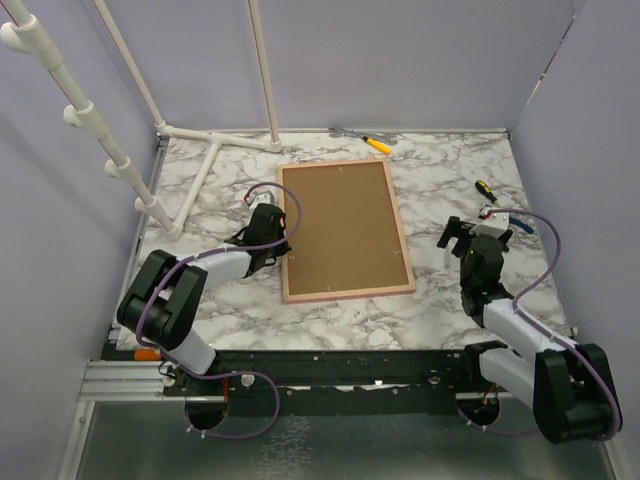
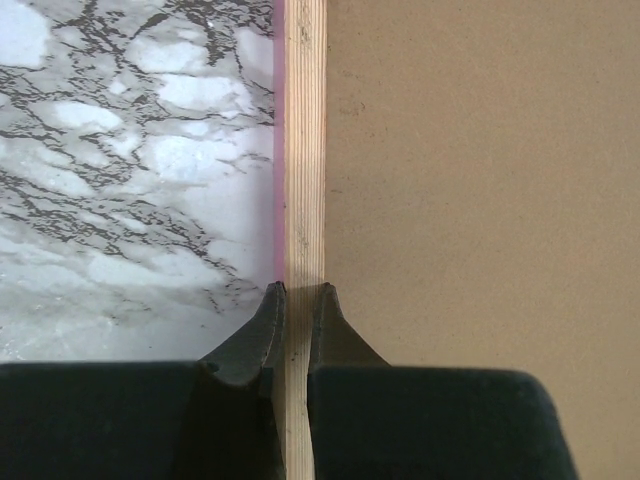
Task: Take the photo out of the frame
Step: Move the photo frame to the center of the board.
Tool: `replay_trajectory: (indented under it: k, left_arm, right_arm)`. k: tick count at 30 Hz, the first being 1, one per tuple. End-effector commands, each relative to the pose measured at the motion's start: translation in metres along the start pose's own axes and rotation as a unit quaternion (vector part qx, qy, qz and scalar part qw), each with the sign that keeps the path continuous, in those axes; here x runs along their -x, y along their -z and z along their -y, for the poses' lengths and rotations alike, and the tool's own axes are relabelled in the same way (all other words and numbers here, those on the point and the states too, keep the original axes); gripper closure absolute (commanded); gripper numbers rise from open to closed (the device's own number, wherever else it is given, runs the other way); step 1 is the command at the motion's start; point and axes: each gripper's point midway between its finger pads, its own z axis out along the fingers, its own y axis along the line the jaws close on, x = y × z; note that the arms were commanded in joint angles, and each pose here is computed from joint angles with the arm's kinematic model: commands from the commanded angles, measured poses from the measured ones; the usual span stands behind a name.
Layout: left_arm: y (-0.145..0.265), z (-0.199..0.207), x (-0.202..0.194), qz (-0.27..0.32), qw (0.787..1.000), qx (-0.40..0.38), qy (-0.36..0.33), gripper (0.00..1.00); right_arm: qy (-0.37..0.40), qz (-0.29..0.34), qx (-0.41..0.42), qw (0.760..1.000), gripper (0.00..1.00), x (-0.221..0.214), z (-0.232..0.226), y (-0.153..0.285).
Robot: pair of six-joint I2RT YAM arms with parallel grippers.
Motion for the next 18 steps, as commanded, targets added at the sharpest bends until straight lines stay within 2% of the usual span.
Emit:
replay_trajectory:
  k: [1, 13, 18]
  left_arm:
    - [-0.004, 0.009, -0.019, -0.032, 0.999, -0.005, -0.001, 1.0]
    - [-0.018, 0.039, -0.021, -0.036, 0.999, -0.028, 0.003, 1.0]
    - [-0.028, 0.055, -0.024, -0.044, 0.998, -0.038, -0.002, 1.0]
  right_arm:
    - [0.0, 0.023, 0.041, 0.999, 0.0, 0.0, -0.004, -0.014]
    - [0.027, 0.026, 0.05, 0.998, 0.0, -0.009, -0.001, -0.03]
    - [0.031, 0.048, 0.07, 0.996, 0.0, -0.005, -0.008, -0.035]
